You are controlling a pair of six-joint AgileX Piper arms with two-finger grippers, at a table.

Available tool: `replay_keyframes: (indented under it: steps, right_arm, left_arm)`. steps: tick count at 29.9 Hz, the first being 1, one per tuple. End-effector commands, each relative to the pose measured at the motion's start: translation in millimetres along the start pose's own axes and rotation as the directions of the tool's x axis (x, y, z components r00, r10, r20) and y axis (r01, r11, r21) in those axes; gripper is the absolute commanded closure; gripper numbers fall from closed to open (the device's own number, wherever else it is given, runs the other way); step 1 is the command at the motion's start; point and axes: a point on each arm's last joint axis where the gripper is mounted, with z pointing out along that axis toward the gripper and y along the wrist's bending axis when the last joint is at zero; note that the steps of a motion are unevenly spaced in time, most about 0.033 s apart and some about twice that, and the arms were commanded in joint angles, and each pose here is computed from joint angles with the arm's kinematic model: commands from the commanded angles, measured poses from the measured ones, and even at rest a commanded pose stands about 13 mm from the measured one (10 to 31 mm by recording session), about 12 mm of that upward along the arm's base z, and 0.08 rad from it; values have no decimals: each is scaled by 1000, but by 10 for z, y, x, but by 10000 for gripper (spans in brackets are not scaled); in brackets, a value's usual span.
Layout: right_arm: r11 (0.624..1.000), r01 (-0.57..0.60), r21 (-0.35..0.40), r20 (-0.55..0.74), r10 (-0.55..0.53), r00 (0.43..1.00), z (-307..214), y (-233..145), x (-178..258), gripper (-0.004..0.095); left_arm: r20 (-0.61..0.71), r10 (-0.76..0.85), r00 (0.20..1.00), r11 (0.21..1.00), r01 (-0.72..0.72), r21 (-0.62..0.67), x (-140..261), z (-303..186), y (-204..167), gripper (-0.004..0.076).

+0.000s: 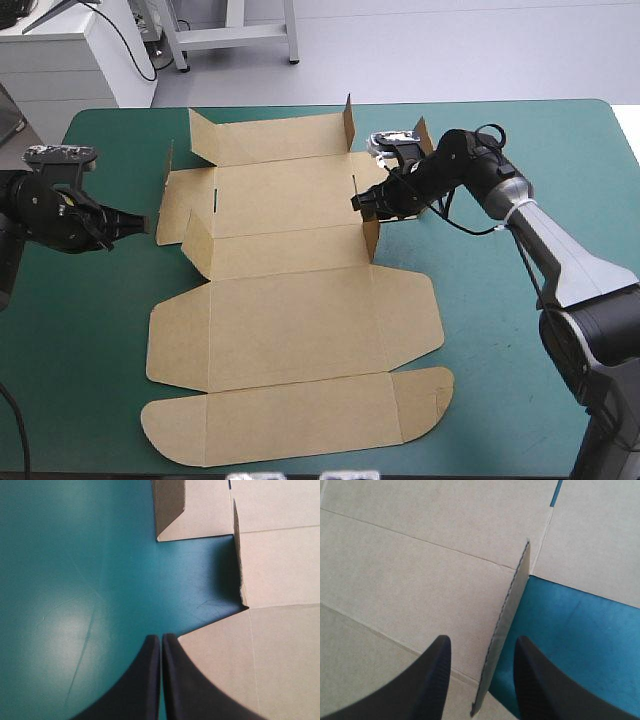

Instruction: Fold the box

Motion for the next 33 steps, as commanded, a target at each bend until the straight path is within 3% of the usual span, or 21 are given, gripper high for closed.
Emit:
replay_keyframes:
  steps: [1,7,14,23,33]
  right_arm:
    - [999,13,-40,76,-10,997,-193,122,-145,527]
    - [999,21,-43,-3,-21,1000,-63,129,-195,542]
    - [995,83,58,-135,-74,988,18,83,-175,721]
    - [990,119,82,-140,-107,984,33,58,-186,914]
    - [925,367,97,-217,-340,915,18,-7,-151,908]
  left_arm:
    - [99,0,995,1000,-1,4,-46,-186,-1,731]
    - [99,-5,995,1000,3,19,-46,-186,-13,731]
    - [93,0,996,1000,-1,17,-40,-185,-13,731]
    - [91,6,996,1000,-7,17,-39,-185,-13,731]
    - [67,9,998,1000,-9,9,-17,-184,-6,731]
